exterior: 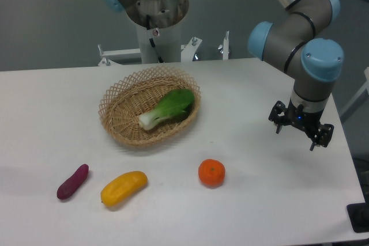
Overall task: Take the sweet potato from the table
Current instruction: 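Move the open gripper across the table to above the purple sweet potato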
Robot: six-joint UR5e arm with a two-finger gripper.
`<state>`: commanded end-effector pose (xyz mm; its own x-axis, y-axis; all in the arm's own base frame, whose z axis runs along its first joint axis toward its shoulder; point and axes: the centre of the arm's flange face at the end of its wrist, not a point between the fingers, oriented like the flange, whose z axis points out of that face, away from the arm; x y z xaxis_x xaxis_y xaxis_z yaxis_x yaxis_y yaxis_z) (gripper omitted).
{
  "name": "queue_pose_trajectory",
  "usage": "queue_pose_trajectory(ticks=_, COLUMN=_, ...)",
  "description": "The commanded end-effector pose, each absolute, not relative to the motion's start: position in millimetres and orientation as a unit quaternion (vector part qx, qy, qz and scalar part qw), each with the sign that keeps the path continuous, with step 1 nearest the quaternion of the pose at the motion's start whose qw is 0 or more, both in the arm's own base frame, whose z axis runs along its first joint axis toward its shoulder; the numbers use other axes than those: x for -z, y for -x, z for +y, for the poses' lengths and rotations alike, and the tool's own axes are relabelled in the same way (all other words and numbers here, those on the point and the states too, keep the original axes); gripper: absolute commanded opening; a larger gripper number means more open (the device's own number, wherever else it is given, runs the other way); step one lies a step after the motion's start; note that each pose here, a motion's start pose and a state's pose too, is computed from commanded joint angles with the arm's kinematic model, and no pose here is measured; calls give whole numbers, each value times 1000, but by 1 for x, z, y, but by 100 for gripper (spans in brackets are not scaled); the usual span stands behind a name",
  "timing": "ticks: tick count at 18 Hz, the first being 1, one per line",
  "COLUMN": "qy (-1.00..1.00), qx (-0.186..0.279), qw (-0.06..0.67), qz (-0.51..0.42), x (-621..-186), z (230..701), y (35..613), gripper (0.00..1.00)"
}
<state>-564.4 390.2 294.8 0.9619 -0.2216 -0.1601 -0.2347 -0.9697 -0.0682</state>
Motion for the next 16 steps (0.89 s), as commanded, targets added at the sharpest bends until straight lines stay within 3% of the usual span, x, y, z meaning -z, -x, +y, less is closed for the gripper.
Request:
queue_pose_trajectory(ticks=10, qy=990, qx=-68, qw=45, qz=117, x=-292, z=398, y=556, gripper=100)
queue_pose_trajectory(ticks=16, qy=991, qx=-65, qw=56, qz=101, x=-294, z=442, y=517, gripper=100)
